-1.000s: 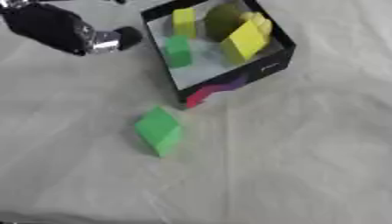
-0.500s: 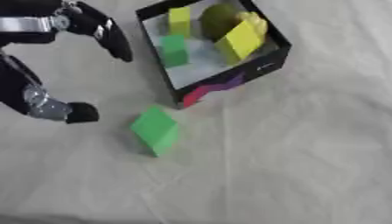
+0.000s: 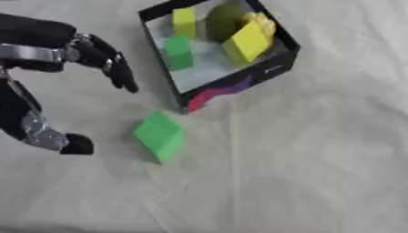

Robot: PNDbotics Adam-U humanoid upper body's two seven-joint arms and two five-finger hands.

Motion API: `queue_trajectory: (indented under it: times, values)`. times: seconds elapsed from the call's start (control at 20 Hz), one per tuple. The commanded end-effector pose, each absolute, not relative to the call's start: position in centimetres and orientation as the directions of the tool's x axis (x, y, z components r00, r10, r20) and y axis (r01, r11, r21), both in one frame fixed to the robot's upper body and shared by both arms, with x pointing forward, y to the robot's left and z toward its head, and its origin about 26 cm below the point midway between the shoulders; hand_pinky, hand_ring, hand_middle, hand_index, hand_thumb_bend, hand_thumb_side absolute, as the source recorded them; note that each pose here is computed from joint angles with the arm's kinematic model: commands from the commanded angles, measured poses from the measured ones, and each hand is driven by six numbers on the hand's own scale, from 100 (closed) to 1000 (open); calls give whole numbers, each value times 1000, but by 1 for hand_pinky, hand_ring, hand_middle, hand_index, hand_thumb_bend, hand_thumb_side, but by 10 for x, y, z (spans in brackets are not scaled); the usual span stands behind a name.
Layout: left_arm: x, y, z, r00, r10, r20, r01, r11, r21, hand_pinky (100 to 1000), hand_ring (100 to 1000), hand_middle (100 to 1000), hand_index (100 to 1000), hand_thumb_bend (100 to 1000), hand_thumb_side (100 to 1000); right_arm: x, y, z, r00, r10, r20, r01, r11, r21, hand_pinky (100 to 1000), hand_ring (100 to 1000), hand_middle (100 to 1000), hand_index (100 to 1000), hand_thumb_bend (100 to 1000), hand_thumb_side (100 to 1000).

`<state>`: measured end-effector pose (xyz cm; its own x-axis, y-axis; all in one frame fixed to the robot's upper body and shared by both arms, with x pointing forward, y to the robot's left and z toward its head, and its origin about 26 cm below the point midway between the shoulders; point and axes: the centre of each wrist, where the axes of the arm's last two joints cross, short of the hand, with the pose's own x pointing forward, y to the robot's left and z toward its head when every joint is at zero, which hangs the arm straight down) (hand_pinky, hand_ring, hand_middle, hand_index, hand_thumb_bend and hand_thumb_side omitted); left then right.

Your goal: Pick up objects on the table and place them in the box.

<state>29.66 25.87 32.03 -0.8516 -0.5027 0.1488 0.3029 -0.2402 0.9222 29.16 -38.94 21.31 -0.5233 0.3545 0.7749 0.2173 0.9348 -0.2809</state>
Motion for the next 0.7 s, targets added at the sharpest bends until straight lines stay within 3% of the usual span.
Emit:
queue_trajectory:
  times: [0.05, 0.5, 0.7]
  values:
    - [294, 254, 324, -837, -533, 123, 314, -285, 905, 790, 743, 771, 844, 501, 472, 290, -390, 225, -543, 379, 749, 222, 925, -307, 806, 712, 687, 834, 100, 658]
    - [296, 239, 309, -812, -576, 98, 364, -369, 855, 788, 737, 757, 801, 563, 350, 291, -389, 224, -538, 377, 754, 209, 926, -314, 807, 712, 688, 835, 100, 664]
    - [296, 236, 302, -808, -585, 75, 365, -396, 843, 785, 727, 758, 804, 604, 347, 292, -388, 224, -534, 376, 757, 206, 926, -315, 807, 711, 688, 836, 100, 666]
